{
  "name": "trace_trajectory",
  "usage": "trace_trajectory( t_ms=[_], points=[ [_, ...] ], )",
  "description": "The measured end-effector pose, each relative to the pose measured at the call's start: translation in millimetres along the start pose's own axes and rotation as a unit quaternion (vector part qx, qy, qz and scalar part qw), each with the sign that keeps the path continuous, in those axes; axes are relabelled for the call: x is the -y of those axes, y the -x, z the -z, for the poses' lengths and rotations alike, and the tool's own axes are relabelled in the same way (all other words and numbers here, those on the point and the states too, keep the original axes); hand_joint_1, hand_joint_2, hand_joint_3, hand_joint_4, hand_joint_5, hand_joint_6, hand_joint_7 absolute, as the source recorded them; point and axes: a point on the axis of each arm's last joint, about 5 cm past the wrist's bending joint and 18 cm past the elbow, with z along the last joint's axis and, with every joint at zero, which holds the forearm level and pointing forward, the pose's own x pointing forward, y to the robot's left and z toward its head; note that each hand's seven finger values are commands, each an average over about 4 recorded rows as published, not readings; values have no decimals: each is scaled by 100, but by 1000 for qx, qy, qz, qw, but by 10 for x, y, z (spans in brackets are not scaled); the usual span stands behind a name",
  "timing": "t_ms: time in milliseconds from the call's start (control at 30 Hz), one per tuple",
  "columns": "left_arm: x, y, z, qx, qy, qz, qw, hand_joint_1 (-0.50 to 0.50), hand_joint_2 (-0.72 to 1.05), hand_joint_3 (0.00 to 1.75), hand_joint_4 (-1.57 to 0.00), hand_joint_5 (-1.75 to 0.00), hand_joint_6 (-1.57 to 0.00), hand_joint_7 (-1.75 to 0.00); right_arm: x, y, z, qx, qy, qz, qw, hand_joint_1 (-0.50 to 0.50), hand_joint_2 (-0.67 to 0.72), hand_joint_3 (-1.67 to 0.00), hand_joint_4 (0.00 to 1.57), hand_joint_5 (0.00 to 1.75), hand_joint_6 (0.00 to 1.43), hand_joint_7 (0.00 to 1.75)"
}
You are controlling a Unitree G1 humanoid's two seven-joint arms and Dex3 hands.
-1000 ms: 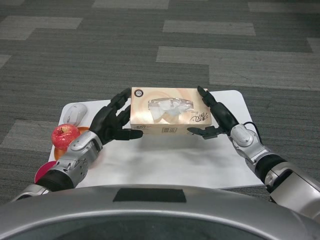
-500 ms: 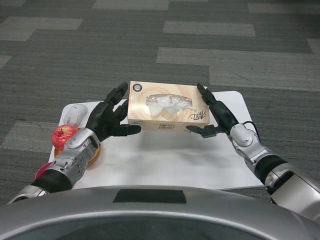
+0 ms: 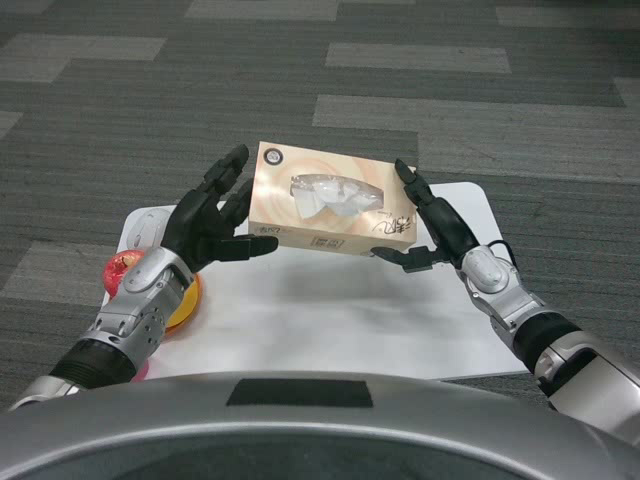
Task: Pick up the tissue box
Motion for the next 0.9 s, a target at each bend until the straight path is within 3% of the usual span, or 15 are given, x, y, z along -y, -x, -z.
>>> trace_trajectory(
  t_ms=[433,900],
  points=[
    [-25,44,-37,3,0,-5,1000,50,96,9,0,0,0,0,20,-19,-94,31,-2,6,1000,-46,-54,-56,0,58,0,0],
    [-50,63,-51,0,-2,-8,1000,50,96,13,0,0,0,0,23,-35,-147,48,-4,9,999,-46,-54,-63,0,58,0,0]
  ],
)
